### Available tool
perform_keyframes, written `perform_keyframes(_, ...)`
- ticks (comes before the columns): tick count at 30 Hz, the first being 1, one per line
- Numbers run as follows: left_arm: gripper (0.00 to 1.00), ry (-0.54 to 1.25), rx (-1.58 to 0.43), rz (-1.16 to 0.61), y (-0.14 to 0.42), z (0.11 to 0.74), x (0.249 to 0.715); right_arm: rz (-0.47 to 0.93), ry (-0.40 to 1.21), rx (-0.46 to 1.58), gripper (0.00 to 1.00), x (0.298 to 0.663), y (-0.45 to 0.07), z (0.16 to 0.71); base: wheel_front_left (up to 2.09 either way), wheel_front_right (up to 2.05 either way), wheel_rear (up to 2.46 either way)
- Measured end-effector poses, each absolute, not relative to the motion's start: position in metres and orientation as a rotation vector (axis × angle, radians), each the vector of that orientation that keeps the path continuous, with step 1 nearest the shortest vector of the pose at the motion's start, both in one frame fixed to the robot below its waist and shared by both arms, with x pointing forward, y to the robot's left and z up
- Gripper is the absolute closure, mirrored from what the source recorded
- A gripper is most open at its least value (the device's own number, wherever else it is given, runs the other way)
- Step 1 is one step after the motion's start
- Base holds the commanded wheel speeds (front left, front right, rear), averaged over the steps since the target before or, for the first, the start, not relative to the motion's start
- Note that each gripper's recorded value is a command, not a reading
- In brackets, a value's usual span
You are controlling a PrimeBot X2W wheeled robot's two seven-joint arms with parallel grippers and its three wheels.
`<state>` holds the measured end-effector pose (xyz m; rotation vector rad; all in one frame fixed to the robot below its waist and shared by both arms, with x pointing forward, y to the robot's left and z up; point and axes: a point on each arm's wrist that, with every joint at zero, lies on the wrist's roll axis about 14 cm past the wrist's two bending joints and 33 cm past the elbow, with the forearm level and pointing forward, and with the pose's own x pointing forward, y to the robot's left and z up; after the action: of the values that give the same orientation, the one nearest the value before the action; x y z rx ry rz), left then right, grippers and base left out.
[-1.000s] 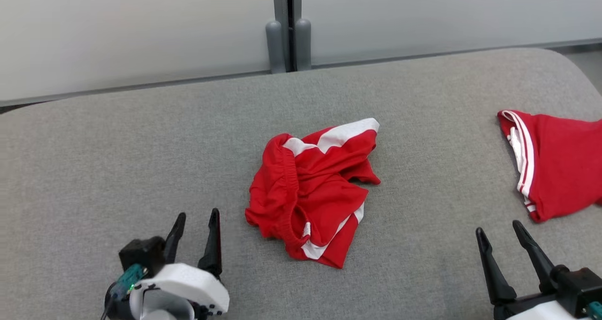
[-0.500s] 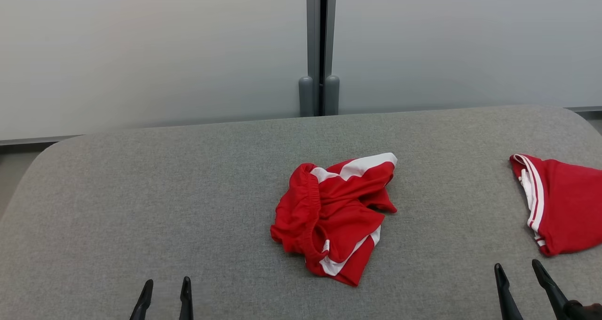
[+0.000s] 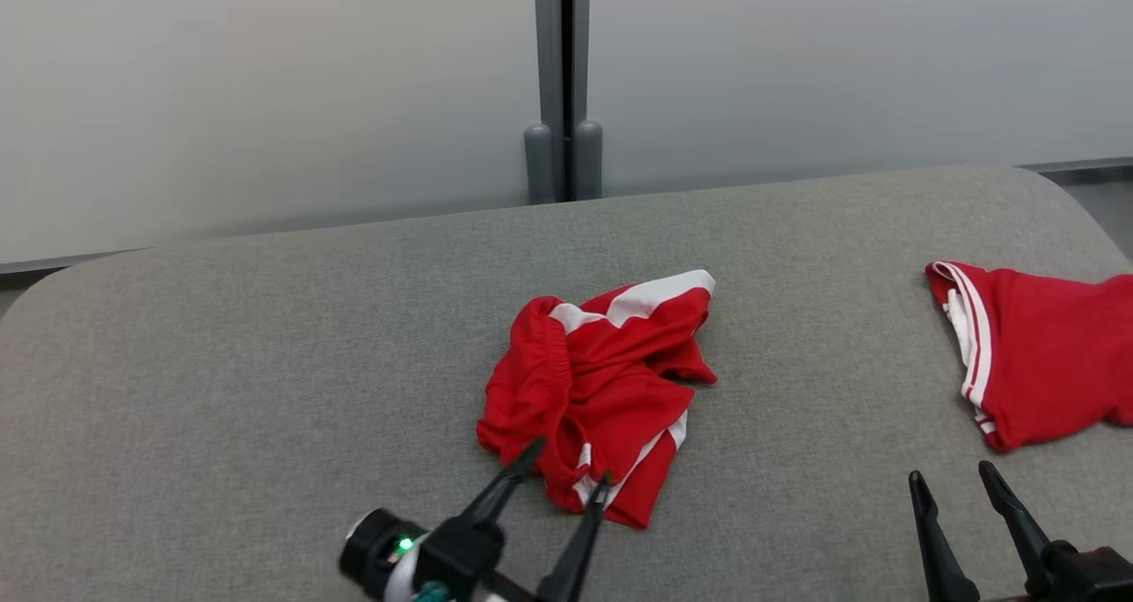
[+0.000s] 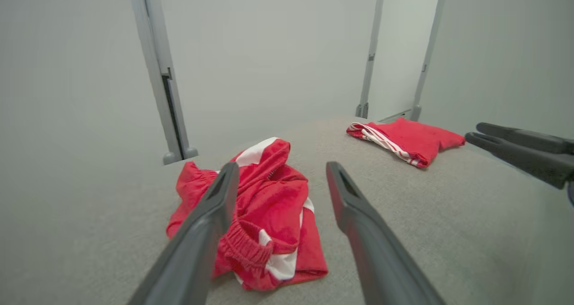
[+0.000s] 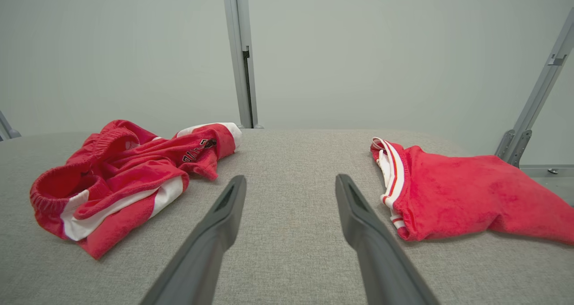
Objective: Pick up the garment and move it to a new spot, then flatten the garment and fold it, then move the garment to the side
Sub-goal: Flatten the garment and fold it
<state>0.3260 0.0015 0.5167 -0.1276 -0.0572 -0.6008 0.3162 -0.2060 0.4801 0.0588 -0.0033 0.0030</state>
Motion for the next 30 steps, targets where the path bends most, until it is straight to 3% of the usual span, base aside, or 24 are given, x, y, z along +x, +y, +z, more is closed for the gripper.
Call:
perform_keyframes(8,0.0,0.174,-0.023,-0.826,-0.06,0.475,0.335,-0.028,0.007,0.083,0.0,0.318,-0.212,0.477,0.0,0.0,0.0)
perform_keyframes(17,0.0,0.49,0.143,-0.705,-0.04,0.403,0.366,-0.107,0.066,0.102,0.0,0.311,-0.23,0.459,0.0,0.0,0.0)
perform_keyframes(18,0.07,0.526,0.154,-0.691,-0.035,0.395,0.367,-0.112,0.069,0.102,0.0,0.311,-0.232,0.458,0.0,0.0,0.0)
perform_keyframes(21,0.15,0.55,0.17,-0.649,-0.022,0.389,0.374,-0.122,0.073,0.107,0.0,0.311,-0.234,0.457,0.0,0.0,0.0)
perform_keyframes(24,0.07,0.535,0.169,-0.635,-0.017,0.392,0.378,-0.125,0.069,0.113,0.0,0.312,-0.234,0.458,0.0,0.0,0.0)
perform_keyframes(26,0.09,0.534,0.152,-0.629,-0.015,0.394,0.378,-0.124,0.069,0.114,0.0,0.312,-0.234,0.458,0.0,0.0,0.0)
perform_keyframes(27,0.24,0.542,0.151,-0.632,-0.014,0.393,0.375,-0.123,0.069,0.115,0.0,0.313,-0.233,0.458,0.0,0.0,0.0)
perform_keyframes(28,0.52,0.564,0.154,-0.632,-0.012,0.388,0.371,-0.122,0.068,0.116,0.0,0.313,-0.233,0.458,0.0,0.0,0.0)
perform_keyframes(29,0.63,0.592,0.155,-0.639,-0.01,0.383,0.366,-0.122,0.068,0.118,0.0,0.313,-0.233,0.458,0.0,0.0,0.0)
perform_keyframes(30,1.0,0.619,0.147,-0.645,-0.01,0.379,0.36,-0.12,0.068,0.119,0.0,0.313,-0.232,0.458,0.0,0.0,0.0)
